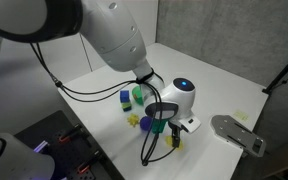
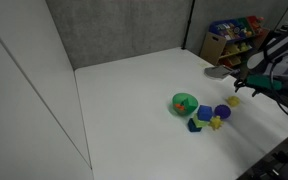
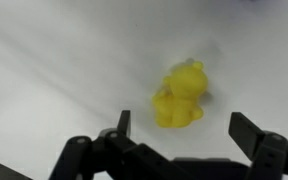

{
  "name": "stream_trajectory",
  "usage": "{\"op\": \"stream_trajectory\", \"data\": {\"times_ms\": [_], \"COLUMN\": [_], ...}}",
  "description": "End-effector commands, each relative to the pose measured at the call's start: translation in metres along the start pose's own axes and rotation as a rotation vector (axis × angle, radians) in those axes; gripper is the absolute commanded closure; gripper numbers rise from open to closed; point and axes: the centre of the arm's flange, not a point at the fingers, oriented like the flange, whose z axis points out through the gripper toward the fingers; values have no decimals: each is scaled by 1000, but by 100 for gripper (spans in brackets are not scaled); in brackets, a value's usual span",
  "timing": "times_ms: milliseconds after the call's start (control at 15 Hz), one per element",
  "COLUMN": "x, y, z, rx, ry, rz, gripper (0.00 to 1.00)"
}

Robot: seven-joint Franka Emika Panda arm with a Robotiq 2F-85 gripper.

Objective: Shift the yellow item from the table to the bowl

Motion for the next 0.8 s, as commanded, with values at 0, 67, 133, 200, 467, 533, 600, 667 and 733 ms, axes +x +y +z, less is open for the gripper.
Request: {"op": "stream_trajectory", "data": {"times_ms": [0, 67, 133, 200, 467, 533, 600, 667, 733], "x": [15, 15, 15, 16, 14, 13, 12, 12, 12], "y": [-9, -11, -12, -14, -25, -27, -29, -31, -32], "z": [23, 29, 35, 40, 60, 64, 67, 70, 72], "rx": [1, -3, -4, -5, 11, 16, 20, 22, 25], "ry": [9, 8, 4, 2, -17, -19, -24, -26, -27], "rz": [32, 34, 35, 33, 21, 17, 18, 17, 15], "gripper": [0, 0, 0, 0, 0, 0, 0, 0, 0]}}
